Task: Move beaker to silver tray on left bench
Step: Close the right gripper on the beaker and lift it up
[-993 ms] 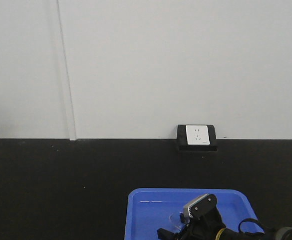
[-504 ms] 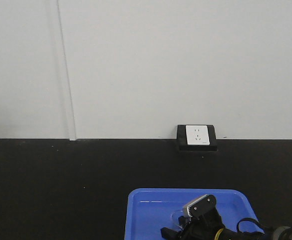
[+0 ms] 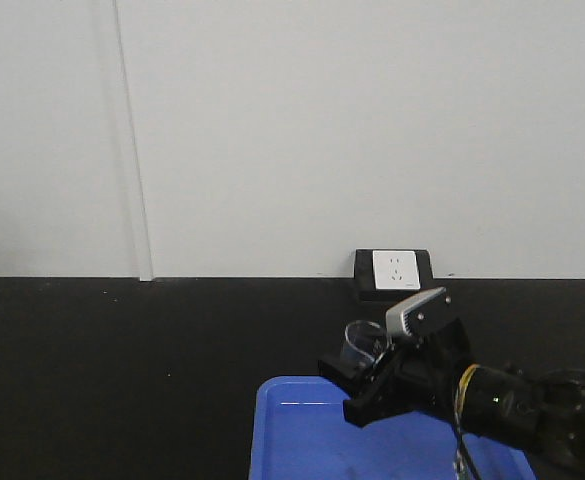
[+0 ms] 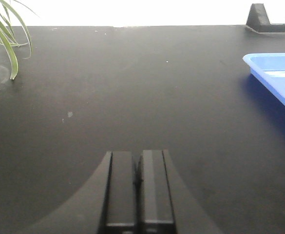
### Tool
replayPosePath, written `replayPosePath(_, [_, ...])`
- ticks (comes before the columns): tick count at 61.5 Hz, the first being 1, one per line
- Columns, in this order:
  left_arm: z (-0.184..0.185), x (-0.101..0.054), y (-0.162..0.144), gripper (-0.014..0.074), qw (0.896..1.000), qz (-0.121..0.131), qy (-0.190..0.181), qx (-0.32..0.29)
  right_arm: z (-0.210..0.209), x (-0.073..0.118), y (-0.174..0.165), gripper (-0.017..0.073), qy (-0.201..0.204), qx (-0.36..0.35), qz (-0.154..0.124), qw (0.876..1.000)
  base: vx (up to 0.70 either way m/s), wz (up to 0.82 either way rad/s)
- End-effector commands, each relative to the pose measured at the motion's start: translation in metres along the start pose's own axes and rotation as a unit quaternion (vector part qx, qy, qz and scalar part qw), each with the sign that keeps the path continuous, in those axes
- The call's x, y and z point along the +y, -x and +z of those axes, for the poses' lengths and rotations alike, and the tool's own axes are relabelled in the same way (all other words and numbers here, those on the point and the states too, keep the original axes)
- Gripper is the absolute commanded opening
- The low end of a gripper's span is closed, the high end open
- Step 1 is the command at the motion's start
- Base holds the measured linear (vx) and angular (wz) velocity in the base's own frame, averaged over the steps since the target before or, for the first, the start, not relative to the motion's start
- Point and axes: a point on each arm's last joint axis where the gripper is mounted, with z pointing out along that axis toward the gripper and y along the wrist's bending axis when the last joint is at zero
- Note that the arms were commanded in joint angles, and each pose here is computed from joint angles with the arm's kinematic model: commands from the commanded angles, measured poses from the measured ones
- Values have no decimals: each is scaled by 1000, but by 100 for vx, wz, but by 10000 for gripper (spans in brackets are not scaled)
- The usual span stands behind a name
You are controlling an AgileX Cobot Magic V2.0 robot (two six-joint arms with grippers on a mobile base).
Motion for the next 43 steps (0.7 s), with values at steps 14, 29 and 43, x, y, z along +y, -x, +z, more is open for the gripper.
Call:
replayPosePath(14, [1, 1, 2, 1, 999, -3, 2, -36, -21, 69, 99, -14, 52, -69, -93, 992, 0, 0])
replayPosePath(29, [1, 1, 2, 1, 999, -3, 2, -36, -14, 102, 98, -14, 93, -61, -98, 989, 0, 0])
replayPosePath(43, [1, 1, 2, 1, 999, -3, 2, -36, -14, 102, 98, -14, 93, -61, -98, 989, 0, 0])
